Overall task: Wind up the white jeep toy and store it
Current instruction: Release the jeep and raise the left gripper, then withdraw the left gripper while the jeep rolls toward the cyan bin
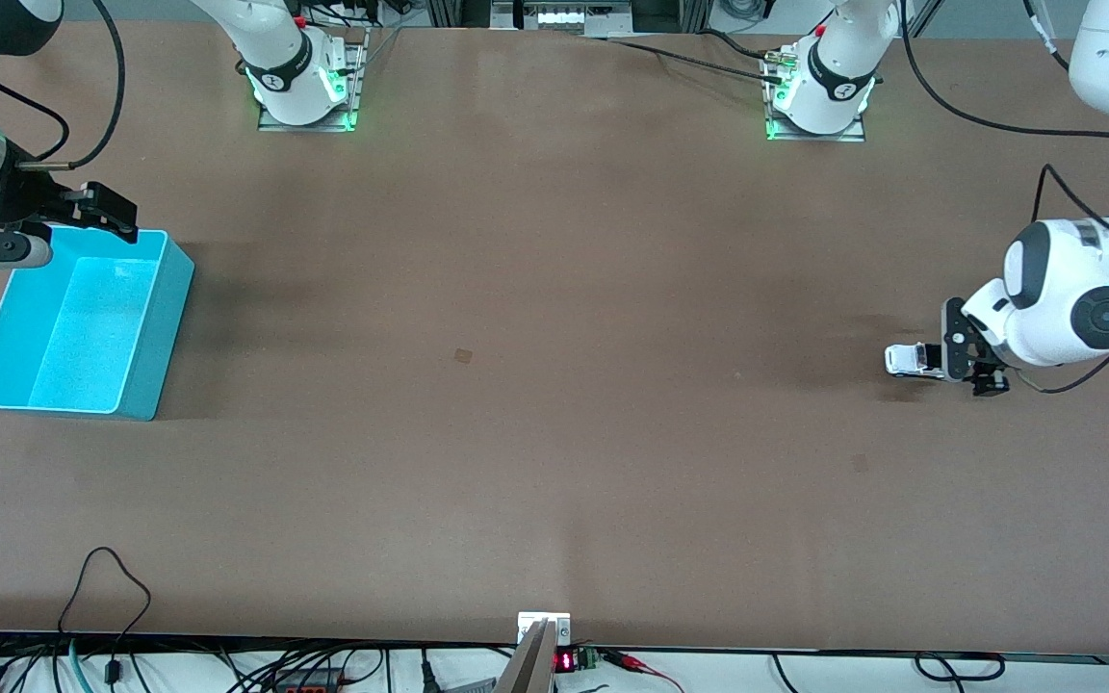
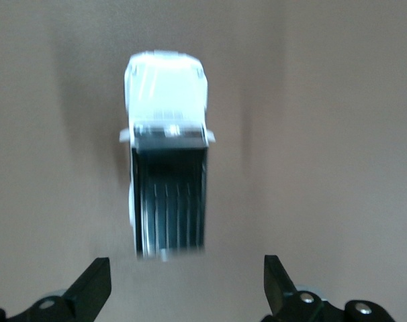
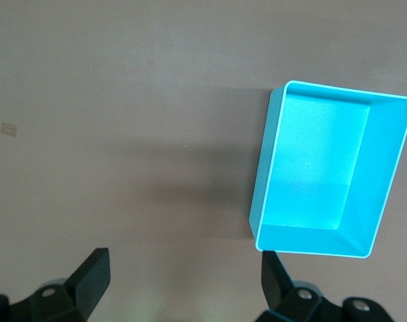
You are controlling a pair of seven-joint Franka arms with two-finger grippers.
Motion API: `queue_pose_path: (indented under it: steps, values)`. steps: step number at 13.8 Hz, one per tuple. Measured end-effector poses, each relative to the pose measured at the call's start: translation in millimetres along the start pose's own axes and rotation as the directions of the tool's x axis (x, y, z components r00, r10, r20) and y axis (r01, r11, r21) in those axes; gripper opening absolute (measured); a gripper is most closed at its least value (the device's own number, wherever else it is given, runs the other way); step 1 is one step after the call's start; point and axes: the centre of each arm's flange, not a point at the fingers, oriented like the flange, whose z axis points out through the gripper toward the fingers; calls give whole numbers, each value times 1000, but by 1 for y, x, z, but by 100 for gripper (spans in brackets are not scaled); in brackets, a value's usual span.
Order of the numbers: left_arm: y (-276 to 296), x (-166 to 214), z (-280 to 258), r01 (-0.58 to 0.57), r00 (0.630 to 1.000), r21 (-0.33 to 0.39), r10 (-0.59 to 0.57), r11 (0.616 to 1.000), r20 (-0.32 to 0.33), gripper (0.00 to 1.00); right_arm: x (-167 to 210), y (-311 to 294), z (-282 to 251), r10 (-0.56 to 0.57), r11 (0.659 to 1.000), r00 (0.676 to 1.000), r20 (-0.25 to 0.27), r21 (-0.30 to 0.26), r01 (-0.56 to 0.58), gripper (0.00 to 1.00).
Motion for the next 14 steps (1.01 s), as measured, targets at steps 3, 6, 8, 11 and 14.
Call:
queue_pose_path:
  steps: [3,6,8,11,14]
  values:
    - [5,-7,-51,117,992,-43,-118,992,-34,100,0,0,0,0,1000,1000,0,0,0,100]
    - [0,-2,-103,270,961,-67,-273,961,-41,100,0,0,0,0,1000,1000,0,0,0,100]
    - [-4,15,-141,370,927,-86,-374,925,-36,100,0,0,0,0,1000,1000,0,0,0,100]
    - [-5,35,-202,553,830,-83,-557,829,-34,100,0,0,0,0,1000,1000,1,0,0,100]
    - [3,40,-257,727,681,-89,-732,680,-32,100,0,0,0,0,1000,1000,1,0,0,100]
